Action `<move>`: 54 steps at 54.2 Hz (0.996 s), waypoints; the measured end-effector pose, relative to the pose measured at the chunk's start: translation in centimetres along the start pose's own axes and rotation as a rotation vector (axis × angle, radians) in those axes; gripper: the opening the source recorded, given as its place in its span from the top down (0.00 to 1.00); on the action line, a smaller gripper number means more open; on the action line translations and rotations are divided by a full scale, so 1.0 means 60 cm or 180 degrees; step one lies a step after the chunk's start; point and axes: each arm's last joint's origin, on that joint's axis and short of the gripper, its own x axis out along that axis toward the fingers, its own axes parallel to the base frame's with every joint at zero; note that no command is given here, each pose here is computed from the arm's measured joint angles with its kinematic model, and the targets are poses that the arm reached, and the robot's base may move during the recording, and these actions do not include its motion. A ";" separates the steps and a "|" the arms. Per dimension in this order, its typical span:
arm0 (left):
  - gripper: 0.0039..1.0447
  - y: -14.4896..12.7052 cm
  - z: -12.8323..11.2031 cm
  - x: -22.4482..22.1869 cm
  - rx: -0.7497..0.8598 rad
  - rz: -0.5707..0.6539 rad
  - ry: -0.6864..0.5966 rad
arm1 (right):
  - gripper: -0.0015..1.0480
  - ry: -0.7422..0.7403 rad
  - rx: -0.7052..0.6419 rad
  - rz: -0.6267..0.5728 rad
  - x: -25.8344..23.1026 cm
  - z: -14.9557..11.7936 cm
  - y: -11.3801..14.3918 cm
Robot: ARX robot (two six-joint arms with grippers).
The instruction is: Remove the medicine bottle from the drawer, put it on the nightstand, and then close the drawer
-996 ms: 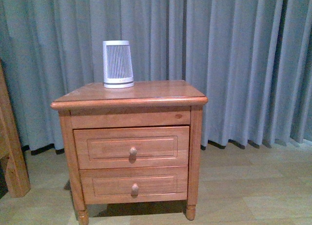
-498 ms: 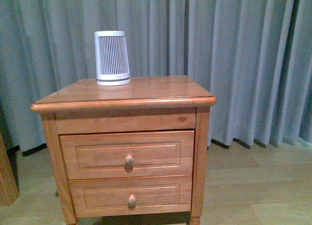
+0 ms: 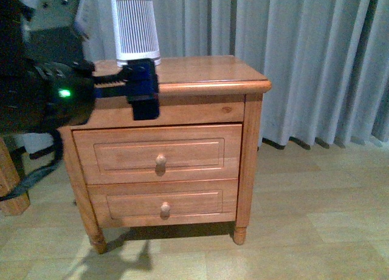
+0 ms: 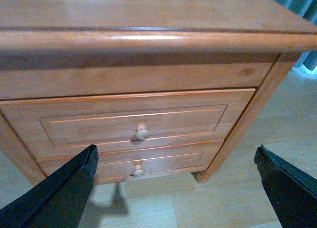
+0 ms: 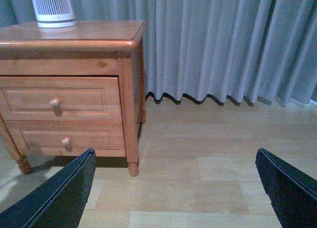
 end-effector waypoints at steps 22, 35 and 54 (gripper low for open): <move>0.06 -0.058 -0.127 0.151 0.0007 0.0124 0.0462 | 0.07 0.0000 0.0000 0.0001 0.000 0.000 0.000; 0.06 -0.038 -0.141 0.214 0.0108 0.0156 0.0388 | 0.07 0.0000 0.0000 0.0001 0.000 0.000 0.000; 0.06 0.045 -0.156 0.277 0.0064 0.0507 0.0344 | 0.07 0.0000 0.0000 0.0000 0.000 0.000 0.000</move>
